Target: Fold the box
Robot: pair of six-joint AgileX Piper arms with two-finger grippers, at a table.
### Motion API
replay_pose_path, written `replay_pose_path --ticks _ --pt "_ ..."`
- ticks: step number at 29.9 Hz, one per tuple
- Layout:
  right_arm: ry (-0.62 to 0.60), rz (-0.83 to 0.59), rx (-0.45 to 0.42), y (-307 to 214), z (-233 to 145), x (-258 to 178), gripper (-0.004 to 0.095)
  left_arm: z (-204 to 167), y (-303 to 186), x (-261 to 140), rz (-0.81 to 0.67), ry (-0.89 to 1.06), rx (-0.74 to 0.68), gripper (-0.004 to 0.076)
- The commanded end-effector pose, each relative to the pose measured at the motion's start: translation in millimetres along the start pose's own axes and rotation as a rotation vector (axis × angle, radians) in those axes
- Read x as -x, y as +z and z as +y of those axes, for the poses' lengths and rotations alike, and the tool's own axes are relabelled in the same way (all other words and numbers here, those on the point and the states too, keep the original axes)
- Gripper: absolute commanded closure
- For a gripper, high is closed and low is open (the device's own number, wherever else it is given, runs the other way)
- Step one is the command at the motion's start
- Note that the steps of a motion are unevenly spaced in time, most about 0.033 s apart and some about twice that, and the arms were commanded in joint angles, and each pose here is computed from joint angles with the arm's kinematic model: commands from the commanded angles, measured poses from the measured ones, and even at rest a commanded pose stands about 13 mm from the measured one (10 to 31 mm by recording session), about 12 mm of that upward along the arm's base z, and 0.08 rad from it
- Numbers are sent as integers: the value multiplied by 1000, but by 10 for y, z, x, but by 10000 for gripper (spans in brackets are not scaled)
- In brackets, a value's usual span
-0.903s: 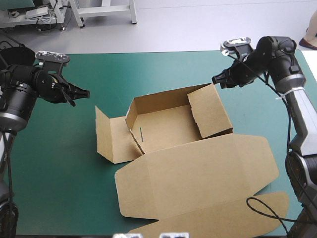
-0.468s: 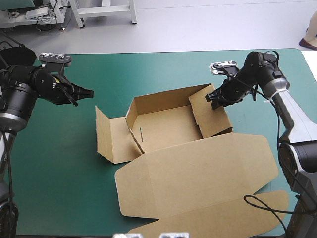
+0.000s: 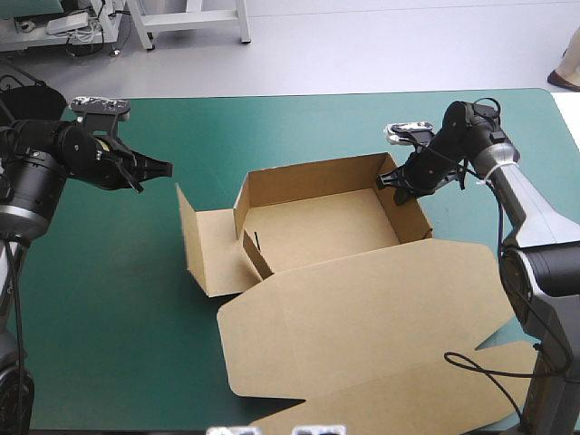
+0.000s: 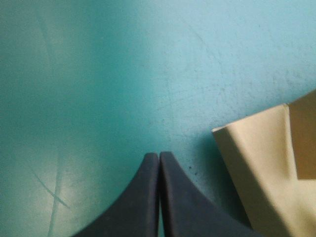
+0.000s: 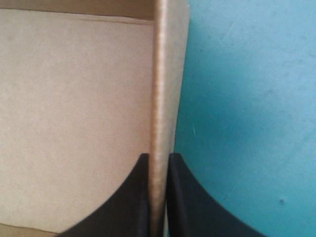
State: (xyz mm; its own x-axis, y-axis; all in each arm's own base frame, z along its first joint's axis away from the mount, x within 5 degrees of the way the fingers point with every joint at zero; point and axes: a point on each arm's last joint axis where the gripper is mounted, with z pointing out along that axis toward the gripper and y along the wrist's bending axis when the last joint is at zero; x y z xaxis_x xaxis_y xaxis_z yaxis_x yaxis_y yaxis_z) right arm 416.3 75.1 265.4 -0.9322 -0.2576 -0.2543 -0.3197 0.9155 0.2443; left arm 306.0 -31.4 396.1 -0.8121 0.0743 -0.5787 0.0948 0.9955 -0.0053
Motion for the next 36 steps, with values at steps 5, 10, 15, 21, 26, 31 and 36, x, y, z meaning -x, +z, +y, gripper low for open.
replay_pose_path --ticks 5,10,15,21,26,31,36 --pt "23 -144 113 -534 175 -24 925 561 -266 96 -181 -252 18 732" --pt "59 -273 173 -985 163 -102 925 1001 -356 32 -236 -395 -31 732" --pt "71 -413 229 -1467 183 -249 925 1250 -467 -1 -322 -501 -146 732" --pt "39 -551 221 -1895 304 -423 925 1129 -397 129 -378 -488 -491 732" --pt "32 -646 199 -2096 388 -490 924 852 -315 255 -371 -441 -743 732" --pt "65 -715 189 -2148 387 -452 924 495 -332 300 -328 -340 -900 732" --pt "41 -759 175 -2138 481 -391 924 222 -382 347 -317 -300 -1028 732"
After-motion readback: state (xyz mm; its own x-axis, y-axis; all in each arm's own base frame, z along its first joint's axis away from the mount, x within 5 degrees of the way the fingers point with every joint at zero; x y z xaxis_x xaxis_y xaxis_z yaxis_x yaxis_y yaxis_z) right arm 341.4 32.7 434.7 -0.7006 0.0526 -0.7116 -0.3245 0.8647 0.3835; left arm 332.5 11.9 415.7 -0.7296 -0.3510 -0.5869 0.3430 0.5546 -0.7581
